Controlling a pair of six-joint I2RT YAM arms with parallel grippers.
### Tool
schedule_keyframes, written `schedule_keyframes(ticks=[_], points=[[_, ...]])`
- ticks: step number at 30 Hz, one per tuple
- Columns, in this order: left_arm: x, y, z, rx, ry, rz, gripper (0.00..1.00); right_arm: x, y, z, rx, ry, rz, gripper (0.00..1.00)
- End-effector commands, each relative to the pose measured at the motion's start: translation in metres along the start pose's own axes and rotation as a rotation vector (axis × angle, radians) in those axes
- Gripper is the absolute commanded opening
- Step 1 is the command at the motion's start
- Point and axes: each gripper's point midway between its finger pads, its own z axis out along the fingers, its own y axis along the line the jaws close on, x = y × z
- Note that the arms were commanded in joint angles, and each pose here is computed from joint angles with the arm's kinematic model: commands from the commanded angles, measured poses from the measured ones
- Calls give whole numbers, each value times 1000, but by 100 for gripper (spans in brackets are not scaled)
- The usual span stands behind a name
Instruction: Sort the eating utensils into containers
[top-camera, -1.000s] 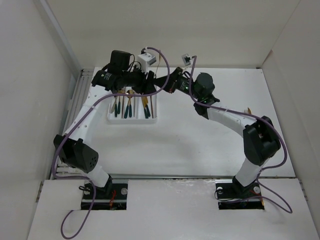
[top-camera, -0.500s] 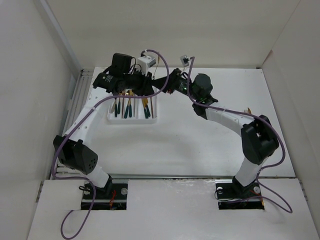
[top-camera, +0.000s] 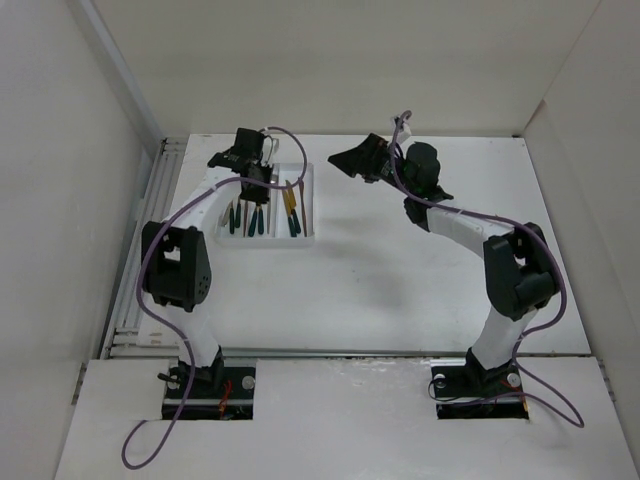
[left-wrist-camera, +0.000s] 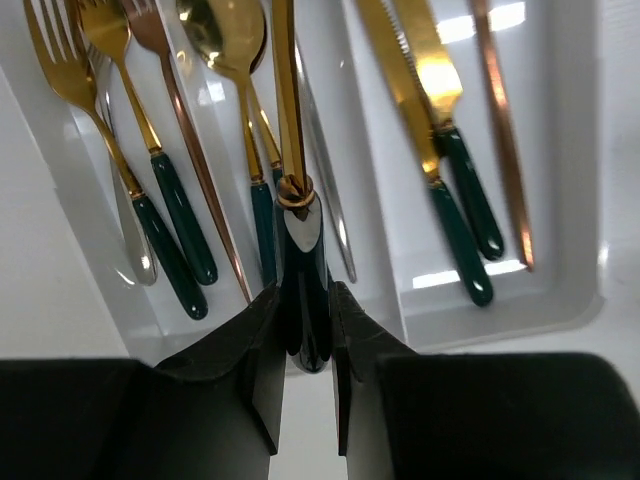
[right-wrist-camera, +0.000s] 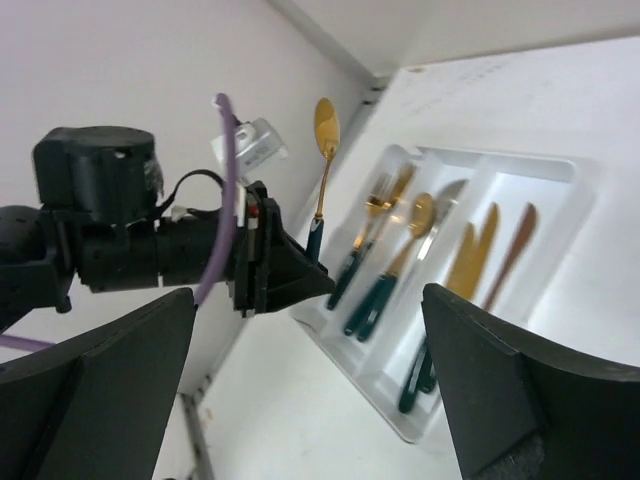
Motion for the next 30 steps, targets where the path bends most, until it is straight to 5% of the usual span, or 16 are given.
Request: schedule_keyframes(ticks=[1, 9, 13, 17, 23, 26, 30], points=[[14, 23, 25, -108, 52, -55, 0, -21, 16, -5, 26, -35, -130, 100], [37, 27, 58, -114, 149, -57, 0, -36, -8, -13, 85, -55, -153, 100], [49, 25, 65, -104, 197, -56, 6, -34, -23, -23, 121, -42, -136, 100], [51, 19, 65, -71, 207, -49, 23, -54, -39, -44, 197, -62, -186, 100], [35, 20, 53, -71, 169, -51, 63, -103, -88, -100, 643, -58, -460, 100], [13, 24, 42, -94, 116, -62, 64, -133, -114, -143, 839, -47, -545, 100], [-12, 28, 30, -114, 62, -64, 64, -128, -170, -221, 1056, 178, -495, 100]])
